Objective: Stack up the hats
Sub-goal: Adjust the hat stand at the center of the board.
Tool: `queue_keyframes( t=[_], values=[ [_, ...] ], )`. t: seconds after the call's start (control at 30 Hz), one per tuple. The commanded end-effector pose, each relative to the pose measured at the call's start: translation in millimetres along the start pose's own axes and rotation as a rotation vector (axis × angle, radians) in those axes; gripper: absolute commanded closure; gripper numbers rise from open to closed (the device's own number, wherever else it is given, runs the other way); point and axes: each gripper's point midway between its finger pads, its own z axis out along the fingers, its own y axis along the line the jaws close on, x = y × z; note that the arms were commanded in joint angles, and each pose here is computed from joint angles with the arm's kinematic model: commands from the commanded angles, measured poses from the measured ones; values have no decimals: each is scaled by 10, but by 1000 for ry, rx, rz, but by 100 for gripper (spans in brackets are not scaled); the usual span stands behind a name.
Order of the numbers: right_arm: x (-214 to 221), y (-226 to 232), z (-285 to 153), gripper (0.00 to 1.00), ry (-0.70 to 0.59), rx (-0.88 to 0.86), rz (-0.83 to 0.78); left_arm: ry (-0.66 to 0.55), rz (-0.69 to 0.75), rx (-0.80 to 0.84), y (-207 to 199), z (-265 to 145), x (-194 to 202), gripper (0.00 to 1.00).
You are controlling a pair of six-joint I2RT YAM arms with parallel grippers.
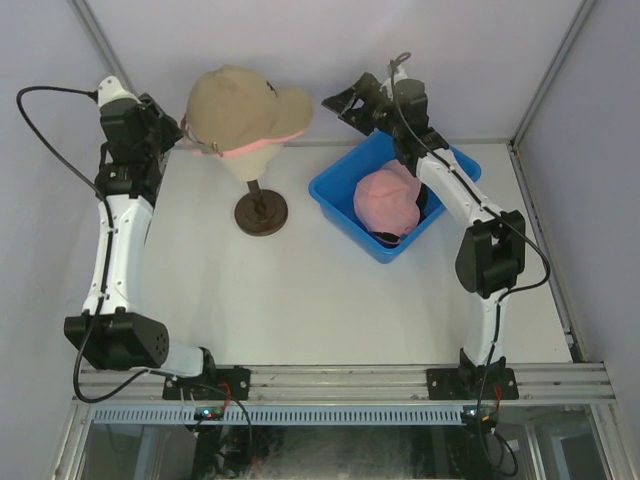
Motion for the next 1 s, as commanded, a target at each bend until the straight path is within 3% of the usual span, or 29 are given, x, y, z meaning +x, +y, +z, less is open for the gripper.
queue_keyframes(
  t=[0.0, 0.4, 0.53, 0.77, 0.97],
  values=[
    [-243, 360, -219, 27, -82, -43, -90, -140, -60, 16, -23, -183, -372, 45],
    [-196, 249, -400, 28, -91, 44, -154, -254, -139, 46, 6, -443, -509, 43],
    [-86, 23, -561, 29, -93, 132, -184, -268, -159, 78, 13, -614, -446, 45],
    [111, -270, -908, 29, -107, 303, -280, -282, -170, 115, 81, -987, -179, 47],
    [287, -543, -1133, 30, -97, 409, -316, -238, -217, 184, 57, -1119, 302, 51]
  ],
)
